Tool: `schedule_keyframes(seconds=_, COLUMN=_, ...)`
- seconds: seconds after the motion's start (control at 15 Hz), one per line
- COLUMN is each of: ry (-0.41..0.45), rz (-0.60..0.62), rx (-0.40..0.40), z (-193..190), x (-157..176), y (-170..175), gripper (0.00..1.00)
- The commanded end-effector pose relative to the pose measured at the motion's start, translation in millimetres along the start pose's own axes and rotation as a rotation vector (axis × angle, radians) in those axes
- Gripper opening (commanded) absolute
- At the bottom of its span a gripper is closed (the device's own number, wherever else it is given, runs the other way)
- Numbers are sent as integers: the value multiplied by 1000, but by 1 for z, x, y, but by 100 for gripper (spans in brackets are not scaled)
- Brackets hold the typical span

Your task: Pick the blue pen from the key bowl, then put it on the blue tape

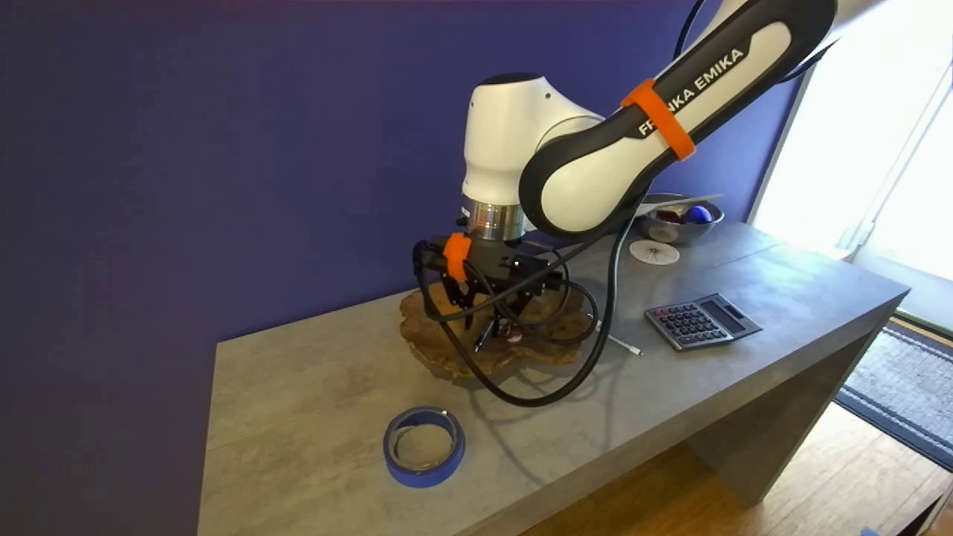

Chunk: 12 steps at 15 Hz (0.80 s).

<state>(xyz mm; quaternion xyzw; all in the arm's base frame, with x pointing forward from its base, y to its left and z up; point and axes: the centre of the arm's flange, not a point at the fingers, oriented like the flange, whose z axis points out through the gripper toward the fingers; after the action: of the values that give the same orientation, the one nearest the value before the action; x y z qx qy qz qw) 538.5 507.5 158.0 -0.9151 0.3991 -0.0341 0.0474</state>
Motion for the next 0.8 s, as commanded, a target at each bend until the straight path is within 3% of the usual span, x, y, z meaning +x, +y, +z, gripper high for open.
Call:
schedule_keyframes(seconds=0.0, ry=28, rz=21, rx=-4, z=21, x=2, y=-14, gripper=40)
schedule_keyframes(seconds=0.2, ry=35, rz=22, rx=-11, z=36, x=7, y=-16, gripper=46)
schedule_keyframes(seconds=0.27, ry=37, rz=21, rx=-13, z=39, x=7, y=-16, gripper=41)
schedule_keyframes(seconds=0.33, ry=39, rz=20, rx=-16, z=39, x=7, y=-17, gripper=21)
schedule_keyframes(seconds=0.4, ry=39, rz=22, rx=-19, z=35, x=7, y=-16, gripper=19)
schedule_keyframes(seconds=0.6, ry=32, rz=15, rx=-23, z=4, x=8, y=-12, gripper=1)
schedule_keyframes(seconds=0.73, ry=37, rz=14, rx=-1, z=-21, x=11, y=-9, gripper=3)
